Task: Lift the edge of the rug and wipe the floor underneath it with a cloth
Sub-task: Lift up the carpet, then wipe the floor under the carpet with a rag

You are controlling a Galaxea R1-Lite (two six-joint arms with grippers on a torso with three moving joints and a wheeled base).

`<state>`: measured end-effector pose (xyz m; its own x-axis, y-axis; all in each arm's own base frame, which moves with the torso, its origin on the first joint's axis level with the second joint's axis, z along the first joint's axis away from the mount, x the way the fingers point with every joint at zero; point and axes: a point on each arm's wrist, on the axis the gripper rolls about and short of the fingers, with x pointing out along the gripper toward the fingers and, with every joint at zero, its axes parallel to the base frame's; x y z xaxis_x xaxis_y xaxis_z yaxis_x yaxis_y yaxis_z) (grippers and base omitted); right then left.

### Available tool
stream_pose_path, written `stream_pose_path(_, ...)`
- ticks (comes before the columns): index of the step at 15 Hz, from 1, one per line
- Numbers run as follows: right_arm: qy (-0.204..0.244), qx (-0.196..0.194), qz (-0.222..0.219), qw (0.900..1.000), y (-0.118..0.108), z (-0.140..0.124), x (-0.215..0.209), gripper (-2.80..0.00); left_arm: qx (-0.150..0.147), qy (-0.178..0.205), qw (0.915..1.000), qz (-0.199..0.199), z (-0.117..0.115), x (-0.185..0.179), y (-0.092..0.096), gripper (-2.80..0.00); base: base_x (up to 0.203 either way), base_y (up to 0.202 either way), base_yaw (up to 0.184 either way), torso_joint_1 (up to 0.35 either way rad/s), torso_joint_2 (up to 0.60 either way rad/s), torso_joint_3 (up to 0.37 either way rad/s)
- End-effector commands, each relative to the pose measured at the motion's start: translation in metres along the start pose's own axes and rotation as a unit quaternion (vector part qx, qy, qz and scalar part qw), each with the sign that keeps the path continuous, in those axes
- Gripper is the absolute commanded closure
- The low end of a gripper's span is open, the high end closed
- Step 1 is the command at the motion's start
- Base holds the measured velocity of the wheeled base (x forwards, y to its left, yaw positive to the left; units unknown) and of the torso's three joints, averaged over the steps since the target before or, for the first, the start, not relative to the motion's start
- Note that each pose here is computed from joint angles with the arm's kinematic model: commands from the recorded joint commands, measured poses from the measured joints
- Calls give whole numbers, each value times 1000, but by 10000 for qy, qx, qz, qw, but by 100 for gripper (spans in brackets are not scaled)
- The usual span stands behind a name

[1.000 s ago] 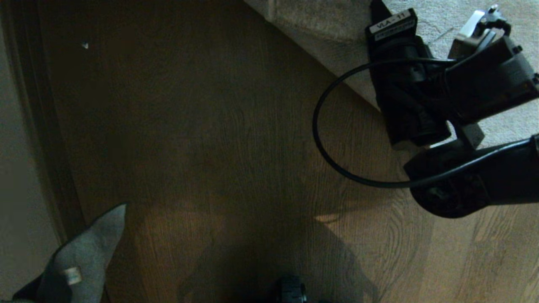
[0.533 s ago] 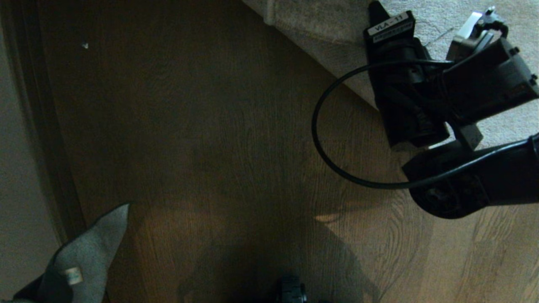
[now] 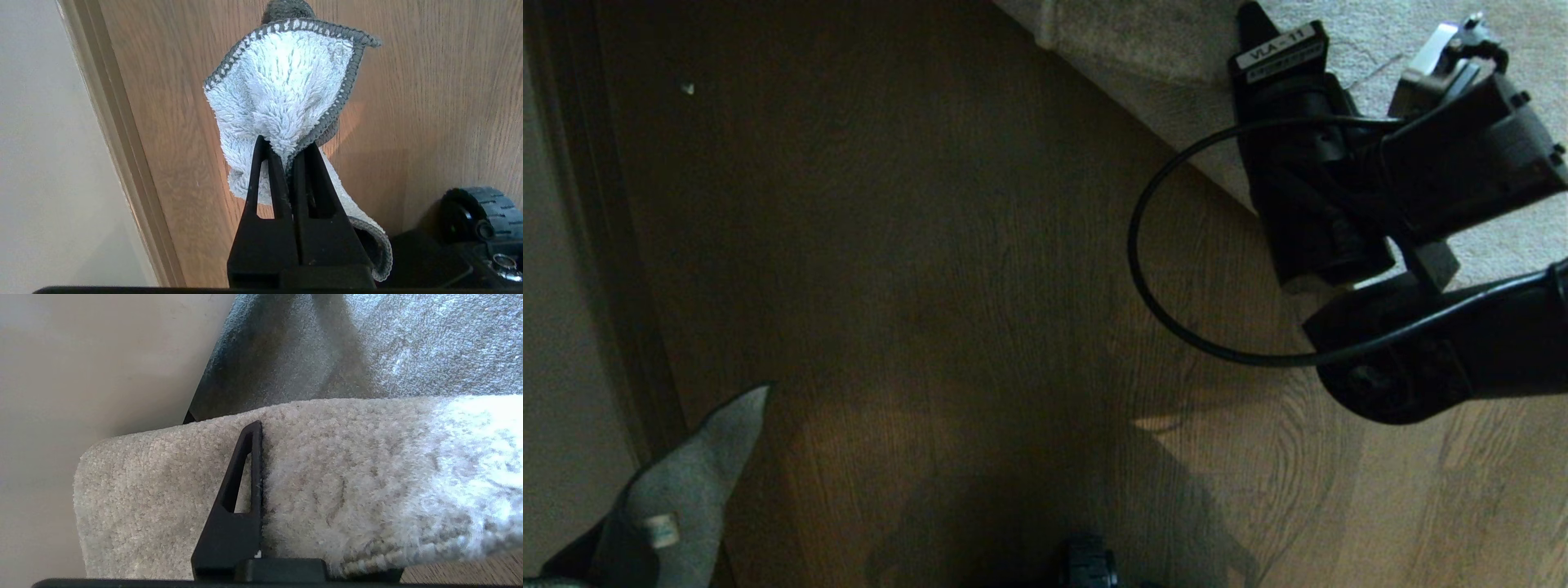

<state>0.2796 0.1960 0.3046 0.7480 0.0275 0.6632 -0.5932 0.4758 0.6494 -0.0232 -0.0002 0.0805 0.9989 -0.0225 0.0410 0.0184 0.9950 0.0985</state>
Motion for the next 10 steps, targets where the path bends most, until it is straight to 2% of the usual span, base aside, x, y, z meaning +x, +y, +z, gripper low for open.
stream_pose_path(1, -185, 115, 121, 9997, 3, 4, 0, 0, 32, -88, 10000, 7, 4, -1, 0, 0, 0, 0, 0, 0, 0, 0)
stream_pose_path(10, -288, 3, 145, 9995, 5, 13, 2, 0, 70, -549, 9984, -68, 30, -9, 2, 0, 0, 0, 0, 0, 0, 0)
